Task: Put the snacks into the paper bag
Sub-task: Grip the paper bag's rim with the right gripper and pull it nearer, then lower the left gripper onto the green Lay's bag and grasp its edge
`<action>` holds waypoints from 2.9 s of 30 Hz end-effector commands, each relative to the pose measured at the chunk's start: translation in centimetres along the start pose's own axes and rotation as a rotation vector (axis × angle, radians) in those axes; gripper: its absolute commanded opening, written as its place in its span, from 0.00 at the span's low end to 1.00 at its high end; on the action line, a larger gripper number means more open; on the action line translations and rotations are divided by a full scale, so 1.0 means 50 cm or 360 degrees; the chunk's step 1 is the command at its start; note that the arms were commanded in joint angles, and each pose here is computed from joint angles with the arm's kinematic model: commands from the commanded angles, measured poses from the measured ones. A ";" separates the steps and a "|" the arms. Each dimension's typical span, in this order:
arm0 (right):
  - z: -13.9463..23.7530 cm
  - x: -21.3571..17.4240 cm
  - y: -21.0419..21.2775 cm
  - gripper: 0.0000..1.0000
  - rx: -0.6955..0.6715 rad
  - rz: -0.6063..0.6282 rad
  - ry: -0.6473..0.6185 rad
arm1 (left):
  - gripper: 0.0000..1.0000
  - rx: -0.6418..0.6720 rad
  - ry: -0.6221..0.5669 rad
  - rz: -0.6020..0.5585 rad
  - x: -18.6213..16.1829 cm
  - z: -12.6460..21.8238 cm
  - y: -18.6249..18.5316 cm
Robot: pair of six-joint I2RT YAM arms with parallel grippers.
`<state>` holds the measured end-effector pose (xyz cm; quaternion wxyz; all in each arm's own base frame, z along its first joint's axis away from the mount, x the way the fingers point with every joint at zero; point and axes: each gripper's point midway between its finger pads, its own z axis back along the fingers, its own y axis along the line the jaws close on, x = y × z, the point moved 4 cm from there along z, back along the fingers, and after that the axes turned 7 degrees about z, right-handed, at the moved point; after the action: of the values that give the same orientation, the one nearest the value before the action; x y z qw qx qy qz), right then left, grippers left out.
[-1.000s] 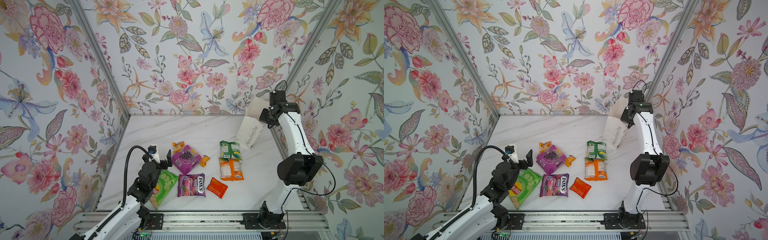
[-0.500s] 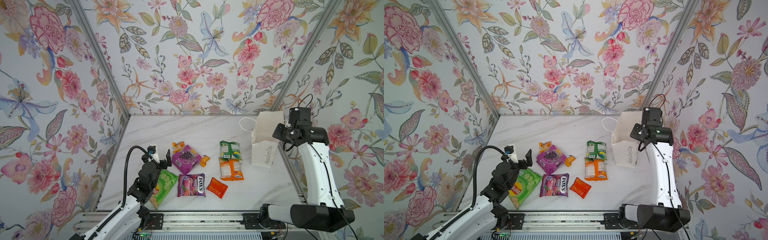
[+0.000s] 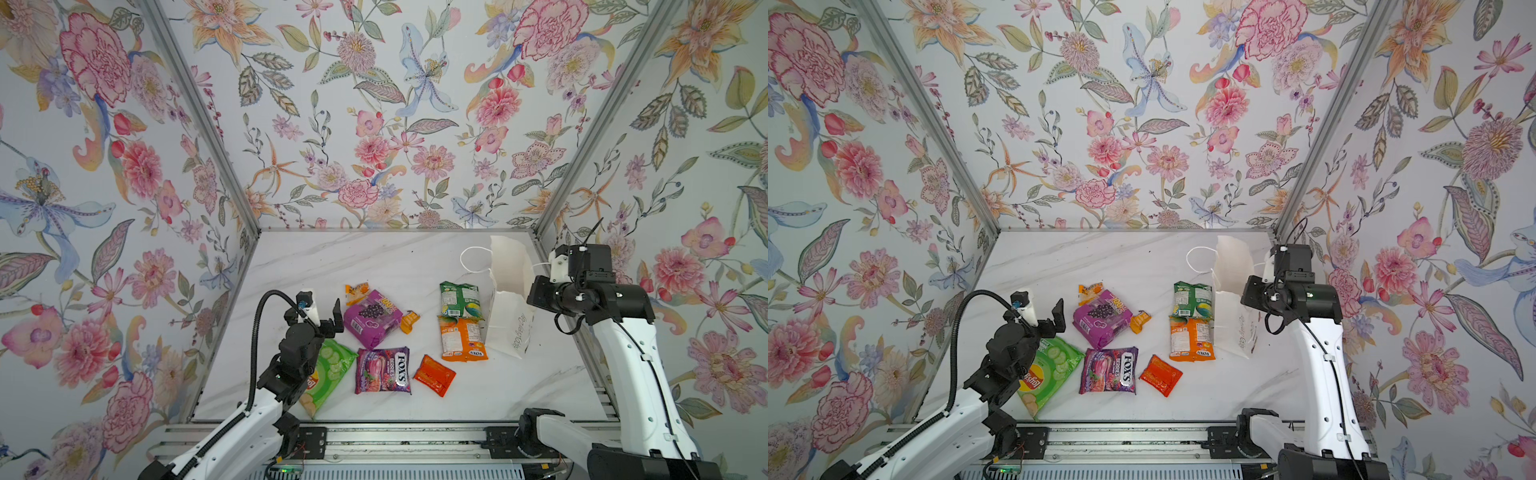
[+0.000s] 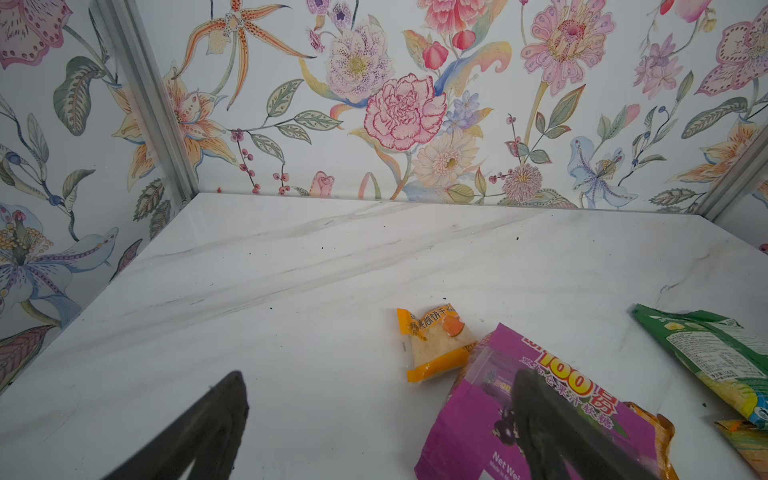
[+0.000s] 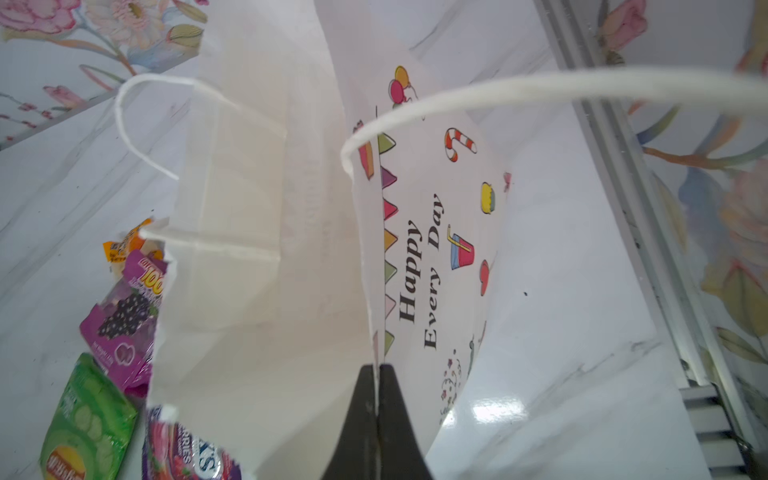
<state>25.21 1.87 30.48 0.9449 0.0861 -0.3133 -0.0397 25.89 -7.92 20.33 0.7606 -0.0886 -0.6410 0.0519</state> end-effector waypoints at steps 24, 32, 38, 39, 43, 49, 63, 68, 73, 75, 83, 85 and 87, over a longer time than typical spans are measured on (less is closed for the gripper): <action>0.005 -0.016 -0.026 0.00 0.0049 -0.0153 -0.0307 | 0.99 0.0789 0.0977 0.0339 0.004 0.083 0.080; -0.003 -0.029 -0.025 0.00 0.0092 -0.0213 -0.0291 | 0.99 0.1051 0.1037 0.0698 -0.104 0.147 0.140; -0.014 -0.037 -0.023 0.00 0.0096 -0.0223 -0.0262 | 0.99 0.1167 0.1023 0.0870 -0.166 0.170 0.164; -0.013 -0.036 -0.024 0.00 0.0076 -0.0218 -0.0268 | 0.99 0.1188 0.1029 0.0890 -0.181 0.173 0.168; -0.004 -0.027 -0.019 0.00 0.0063 -0.0195 -0.0295 | 0.99 0.1184 0.1054 0.1007 -0.225 0.175 0.169; -0.001 -0.029 -0.008 0.00 0.0105 -0.0178 -0.0294 | 0.99 0.1116 0.1099 0.1090 -0.280 0.173 0.166; 0.019 -0.014 0.009 0.00 0.0185 -0.0156 -0.0329 | 0.96 0.0507 0.0895 0.0935 -0.198 -0.018 0.059; 0.022 -0.016 0.006 0.00 0.0164 -0.0145 -0.0327 | 0.94 0.0562 0.0947 0.0636 -0.147 -0.054 0.054; 0.022 -0.018 0.014 0.00 0.0216 -0.0152 -0.0314 | 0.98 0.0741 0.1017 0.0509 -0.141 -0.003 0.102; 0.023 -0.015 0.013 0.00 0.0207 -0.0152 -0.0318 | 0.99 0.0726 0.1024 0.0576 -0.152 0.017 0.116; 0.023 -0.007 0.011 0.00 0.0187 -0.0150 -0.0324 | 0.99 0.0824 0.1072 0.0724 -0.199 0.068 0.174; 0.022 -0.008 0.010 0.00 0.0182 -0.0150 -0.0320 | 0.99 0.0850 0.1106 0.0734 -0.215 0.074 0.180; 0.022 -0.008 0.008 0.00 0.0173 -0.0153 -0.0323 | 0.98 0.0820 0.1136 0.0764 -0.234 0.070 0.180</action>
<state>24.29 2.10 30.40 0.9025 0.1470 -0.3973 -0.0774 21.58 -1.07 9.40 0.8863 -0.0523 -0.2981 0.3506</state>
